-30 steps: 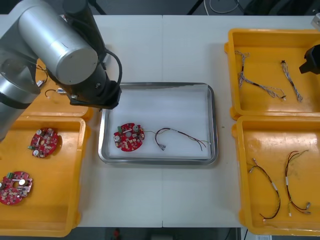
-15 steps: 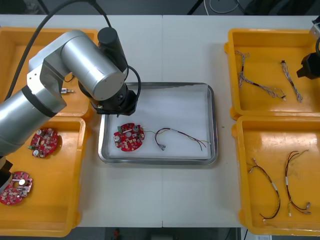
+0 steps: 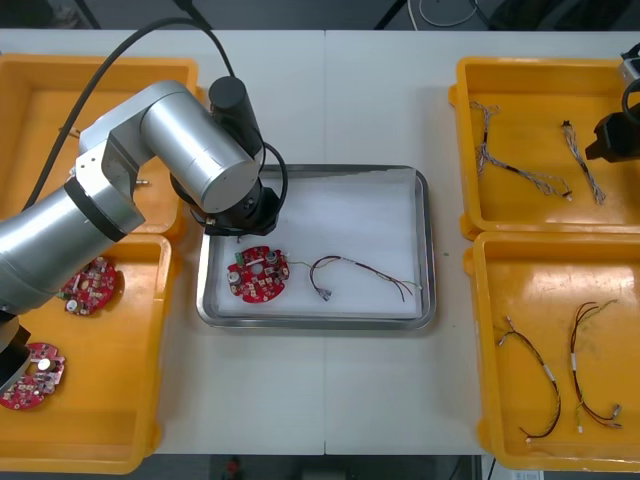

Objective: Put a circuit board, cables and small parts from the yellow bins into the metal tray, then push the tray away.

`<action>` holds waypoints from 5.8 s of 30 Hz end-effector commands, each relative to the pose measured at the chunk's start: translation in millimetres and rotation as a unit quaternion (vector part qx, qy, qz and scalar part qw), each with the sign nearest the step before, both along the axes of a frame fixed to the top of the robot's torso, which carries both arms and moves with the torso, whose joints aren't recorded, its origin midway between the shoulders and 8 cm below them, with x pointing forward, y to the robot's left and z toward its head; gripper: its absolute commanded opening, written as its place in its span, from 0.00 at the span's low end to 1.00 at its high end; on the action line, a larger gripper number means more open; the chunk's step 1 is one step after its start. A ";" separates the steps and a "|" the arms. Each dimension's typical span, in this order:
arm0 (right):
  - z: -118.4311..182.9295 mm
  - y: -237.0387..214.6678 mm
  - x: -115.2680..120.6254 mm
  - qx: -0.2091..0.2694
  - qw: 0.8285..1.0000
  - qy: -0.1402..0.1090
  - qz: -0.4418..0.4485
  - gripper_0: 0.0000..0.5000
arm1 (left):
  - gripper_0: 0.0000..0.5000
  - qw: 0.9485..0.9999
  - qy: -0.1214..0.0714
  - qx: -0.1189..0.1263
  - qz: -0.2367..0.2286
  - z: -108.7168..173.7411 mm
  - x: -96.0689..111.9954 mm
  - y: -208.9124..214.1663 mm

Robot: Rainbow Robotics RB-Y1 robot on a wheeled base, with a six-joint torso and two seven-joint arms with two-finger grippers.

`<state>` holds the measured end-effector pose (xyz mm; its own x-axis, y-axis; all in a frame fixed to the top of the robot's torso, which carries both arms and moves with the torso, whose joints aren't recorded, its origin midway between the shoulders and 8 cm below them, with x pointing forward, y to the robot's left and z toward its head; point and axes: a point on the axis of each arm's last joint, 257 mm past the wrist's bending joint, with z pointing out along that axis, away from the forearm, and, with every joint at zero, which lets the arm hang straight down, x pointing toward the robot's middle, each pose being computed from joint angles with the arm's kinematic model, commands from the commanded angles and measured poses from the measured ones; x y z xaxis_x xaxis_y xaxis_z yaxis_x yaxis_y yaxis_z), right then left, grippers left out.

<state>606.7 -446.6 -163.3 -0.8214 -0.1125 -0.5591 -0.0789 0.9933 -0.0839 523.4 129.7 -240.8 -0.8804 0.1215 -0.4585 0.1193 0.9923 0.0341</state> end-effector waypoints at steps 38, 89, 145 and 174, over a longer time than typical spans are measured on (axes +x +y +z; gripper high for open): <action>-31.9 -0.8 17.3 0.033 0.997 0.008 -0.070 1.00 | 1.00 0.999 0.021 0.019 -0.019 183.4 5.2 161.0; 157.2 125.4 -75.9 -0.093 0.973 -0.050 0.204 0.00 | 1.00 0.985 -0.061 0.084 -0.139 79.9 98.7 298.4; -42.1 399.1 -79.5 -0.376 0.674 -0.067 0.633 0.00 | 0.00 0.996 -0.016 0.075 -0.041 96.4 63.9 303.9; 10.5 398.1 -115.6 -0.337 0.711 -0.062 0.614 1.00 | 0.00 0.999 -0.005 0.013 0.045 182.9 -9.6 153.7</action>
